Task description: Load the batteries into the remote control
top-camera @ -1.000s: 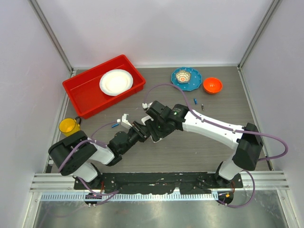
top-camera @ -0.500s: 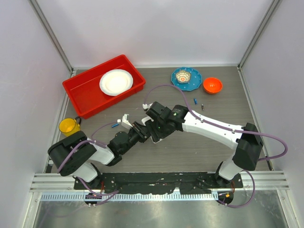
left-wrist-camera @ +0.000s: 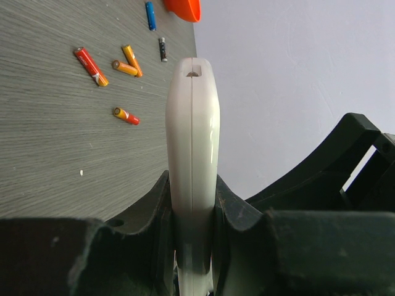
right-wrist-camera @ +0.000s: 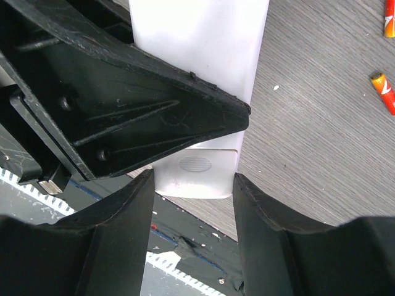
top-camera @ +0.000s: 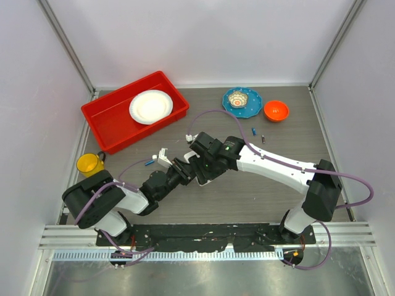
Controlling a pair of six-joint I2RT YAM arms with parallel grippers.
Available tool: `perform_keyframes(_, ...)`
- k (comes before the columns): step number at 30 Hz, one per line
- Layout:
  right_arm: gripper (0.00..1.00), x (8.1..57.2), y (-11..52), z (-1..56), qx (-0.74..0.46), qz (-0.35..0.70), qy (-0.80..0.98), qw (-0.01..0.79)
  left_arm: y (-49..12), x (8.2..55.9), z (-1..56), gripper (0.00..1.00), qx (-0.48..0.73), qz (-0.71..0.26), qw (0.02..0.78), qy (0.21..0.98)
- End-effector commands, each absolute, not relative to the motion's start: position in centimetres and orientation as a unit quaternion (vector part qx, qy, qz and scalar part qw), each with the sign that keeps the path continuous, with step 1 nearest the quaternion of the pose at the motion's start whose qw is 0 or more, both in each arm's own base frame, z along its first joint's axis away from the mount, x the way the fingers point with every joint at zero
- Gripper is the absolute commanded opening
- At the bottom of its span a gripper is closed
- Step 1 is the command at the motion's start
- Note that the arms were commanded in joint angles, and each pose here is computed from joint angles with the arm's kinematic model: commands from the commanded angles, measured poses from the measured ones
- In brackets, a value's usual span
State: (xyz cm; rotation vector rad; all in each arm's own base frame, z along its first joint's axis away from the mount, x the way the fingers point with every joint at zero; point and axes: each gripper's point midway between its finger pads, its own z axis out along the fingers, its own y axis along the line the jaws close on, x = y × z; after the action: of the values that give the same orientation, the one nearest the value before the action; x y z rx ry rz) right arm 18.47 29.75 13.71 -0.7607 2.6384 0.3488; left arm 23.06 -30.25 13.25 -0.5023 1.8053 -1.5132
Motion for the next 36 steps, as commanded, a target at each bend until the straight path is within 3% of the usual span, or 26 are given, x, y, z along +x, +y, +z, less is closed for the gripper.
perform_keyframes(1,0.41,20.3,29.1,14.3,-0.248,0.102,0.937,0.225,-30.8,21.8,23.7,0.0,-0.155,-0.71,0.395,0.563)
perform_keyframes(8,0.49,20.2,29.0,14.3,-0.246,0.104,0.937,0.224,-30.7,22.0,23.8,0.0,-0.157,-0.709,0.398,0.561)
perform_keyframes(12,0.58,20.0,29.1,14.4,-0.247,0.107,0.937,0.222,-30.8,22.0,23.6,0.0,-0.158,-0.707,0.397,0.564)
perform_keyframes(28,0.72,20.0,29.3,14.8,-0.243,0.115,0.937,0.223,-30.8,22.2,23.3,0.0,-0.161,-0.704,0.398,0.566)
perform_keyframes(30,0.81,20.0,29.5,15.2,-0.24,0.122,0.936,0.228,-30.8,22.2,23.1,0.0,-0.162,-0.702,0.399,0.568)
perform_keyframes(36,0.86,20.2,30.5,17.3,-0.231,0.151,0.929,0.244,-30.7,22.4,22.8,0.0,-0.166,-0.699,0.399,0.57)
